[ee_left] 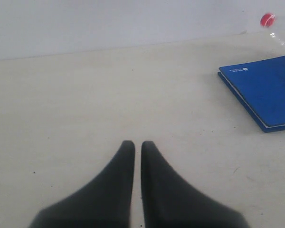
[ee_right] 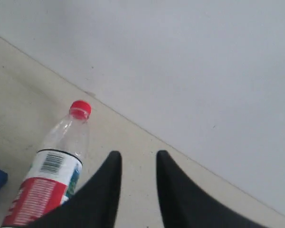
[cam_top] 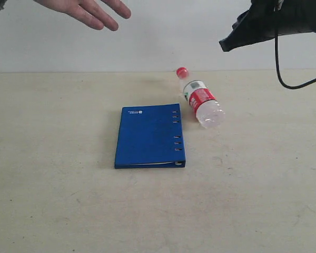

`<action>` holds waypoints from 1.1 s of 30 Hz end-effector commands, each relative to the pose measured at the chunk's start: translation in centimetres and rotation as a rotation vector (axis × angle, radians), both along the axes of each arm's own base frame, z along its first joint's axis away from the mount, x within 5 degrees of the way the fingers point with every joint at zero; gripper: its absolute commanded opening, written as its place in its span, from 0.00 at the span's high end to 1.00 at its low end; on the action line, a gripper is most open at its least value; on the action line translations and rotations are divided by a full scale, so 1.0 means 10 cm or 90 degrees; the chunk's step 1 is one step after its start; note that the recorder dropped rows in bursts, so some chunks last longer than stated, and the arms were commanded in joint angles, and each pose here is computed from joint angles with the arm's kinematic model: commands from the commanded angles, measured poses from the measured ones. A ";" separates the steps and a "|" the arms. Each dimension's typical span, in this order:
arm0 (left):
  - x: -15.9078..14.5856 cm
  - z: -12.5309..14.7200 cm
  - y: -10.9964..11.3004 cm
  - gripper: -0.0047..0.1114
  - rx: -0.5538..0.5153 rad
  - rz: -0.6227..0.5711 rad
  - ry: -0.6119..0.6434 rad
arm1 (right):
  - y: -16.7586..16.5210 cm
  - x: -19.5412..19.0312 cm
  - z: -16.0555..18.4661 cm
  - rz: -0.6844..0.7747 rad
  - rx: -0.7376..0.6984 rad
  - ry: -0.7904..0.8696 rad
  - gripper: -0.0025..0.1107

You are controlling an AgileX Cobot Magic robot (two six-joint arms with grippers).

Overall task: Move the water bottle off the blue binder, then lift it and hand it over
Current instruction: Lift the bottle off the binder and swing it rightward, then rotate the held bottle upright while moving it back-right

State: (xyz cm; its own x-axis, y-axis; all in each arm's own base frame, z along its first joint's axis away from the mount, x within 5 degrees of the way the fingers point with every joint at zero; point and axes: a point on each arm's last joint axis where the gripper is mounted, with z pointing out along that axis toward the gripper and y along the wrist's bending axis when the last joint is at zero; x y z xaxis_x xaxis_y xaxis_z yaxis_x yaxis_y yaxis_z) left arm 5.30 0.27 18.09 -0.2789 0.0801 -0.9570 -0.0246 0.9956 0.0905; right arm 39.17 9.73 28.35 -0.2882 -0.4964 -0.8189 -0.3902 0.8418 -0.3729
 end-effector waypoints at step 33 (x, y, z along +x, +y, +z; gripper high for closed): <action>0.00 0.00 0.00 0.92 -0.004 -0.003 -0.002 | 0.68 1.66 -1.56 -0.074 0.090 0.224 0.59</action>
State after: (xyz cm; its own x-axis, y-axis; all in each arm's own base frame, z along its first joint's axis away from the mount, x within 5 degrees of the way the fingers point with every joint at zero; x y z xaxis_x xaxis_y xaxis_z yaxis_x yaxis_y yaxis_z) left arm 5.30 0.27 18.09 -0.2789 0.0801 -0.9570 -0.0246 0.9956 0.0905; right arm 55.43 16.78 12.76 -0.6350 -0.3179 -0.7041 -0.3717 0.9247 -0.0824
